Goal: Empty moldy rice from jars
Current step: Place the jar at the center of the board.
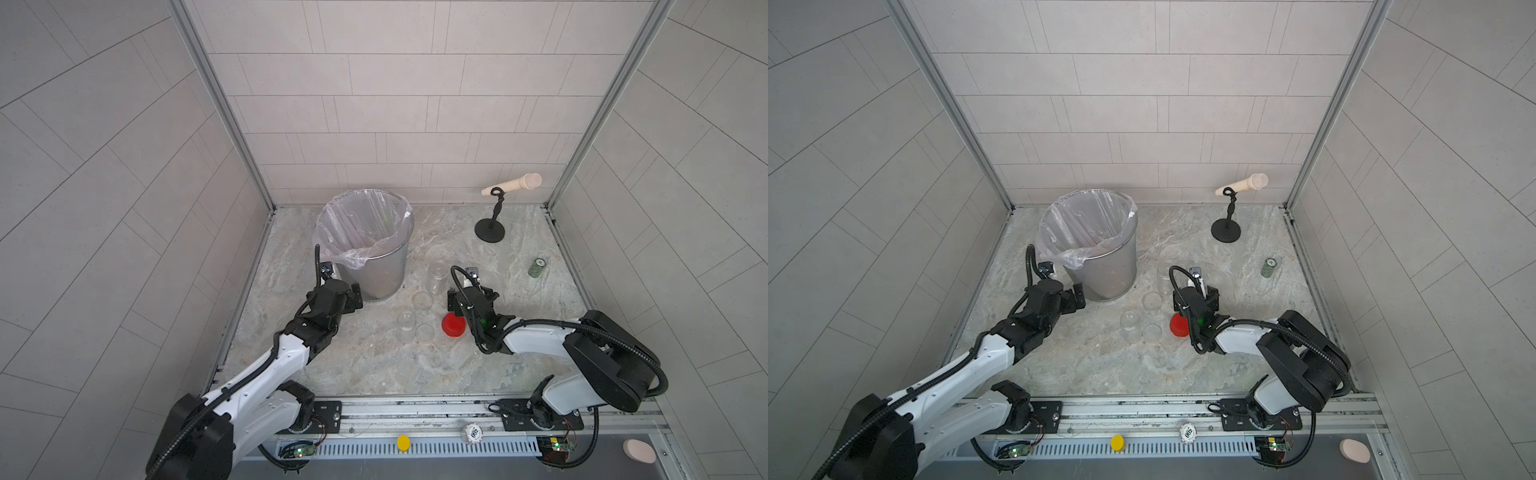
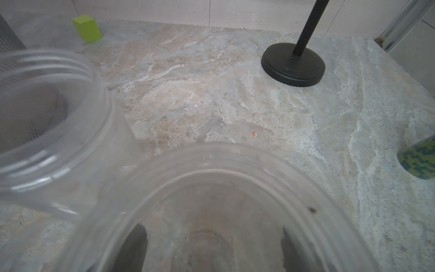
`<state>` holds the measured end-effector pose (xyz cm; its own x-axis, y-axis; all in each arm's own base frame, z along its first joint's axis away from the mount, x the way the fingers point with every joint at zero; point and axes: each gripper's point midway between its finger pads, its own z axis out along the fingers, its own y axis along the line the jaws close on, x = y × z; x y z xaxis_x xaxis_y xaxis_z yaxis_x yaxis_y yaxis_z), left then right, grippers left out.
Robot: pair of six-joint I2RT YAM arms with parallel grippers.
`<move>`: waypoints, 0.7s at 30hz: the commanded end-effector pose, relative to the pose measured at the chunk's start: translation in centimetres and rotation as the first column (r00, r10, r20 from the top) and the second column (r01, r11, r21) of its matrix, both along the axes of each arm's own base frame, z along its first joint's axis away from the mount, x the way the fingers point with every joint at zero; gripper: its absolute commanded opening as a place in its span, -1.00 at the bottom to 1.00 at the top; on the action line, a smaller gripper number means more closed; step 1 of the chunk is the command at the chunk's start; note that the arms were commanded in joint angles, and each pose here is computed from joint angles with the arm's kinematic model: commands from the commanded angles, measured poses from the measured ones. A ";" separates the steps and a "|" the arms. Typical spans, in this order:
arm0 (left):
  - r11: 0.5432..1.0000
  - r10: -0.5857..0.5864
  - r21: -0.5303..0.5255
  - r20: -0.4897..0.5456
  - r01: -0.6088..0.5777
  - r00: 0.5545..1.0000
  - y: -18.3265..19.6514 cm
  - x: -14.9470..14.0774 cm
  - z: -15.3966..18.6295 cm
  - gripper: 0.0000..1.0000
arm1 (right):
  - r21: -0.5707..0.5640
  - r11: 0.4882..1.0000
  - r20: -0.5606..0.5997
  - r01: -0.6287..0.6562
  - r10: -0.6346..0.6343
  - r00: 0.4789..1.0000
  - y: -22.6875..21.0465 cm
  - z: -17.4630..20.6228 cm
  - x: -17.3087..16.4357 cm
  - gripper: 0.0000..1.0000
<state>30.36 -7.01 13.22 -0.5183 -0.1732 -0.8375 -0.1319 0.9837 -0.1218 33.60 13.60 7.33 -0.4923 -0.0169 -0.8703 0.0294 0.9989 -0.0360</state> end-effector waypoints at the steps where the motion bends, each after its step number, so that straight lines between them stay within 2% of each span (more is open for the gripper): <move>1: 0.995 0.094 0.031 0.063 -0.096 0.994 2.0 0.3 1.9 1.00 | 0.020 1.000 0.000 0.017 -0.017 1.000 -0.4 0.5 -0.4 0.91; 5: 0.988 0.135 0.060 0.081 -0.141 0.987 3.1 0.4 2.3 1.00 | 0.035 0.999 0.001 0.017 -0.017 1.000 -0.5 1.1 -0.7 0.99; 15: 0.964 0.230 0.103 0.126 -0.243 0.965 5.0 0.3 3.3 1.00 | 0.056 0.998 0.019 0.011 -0.012 1.000 -1.2 4.3 -1.8 0.99; 21: 0.953 0.257 0.126 0.150 -0.277 0.955 5.7 0.2 4.0 1.00 | 0.050 0.997 0.028 0.056 -0.058 0.998 -3.2 7.0 -3.4 0.99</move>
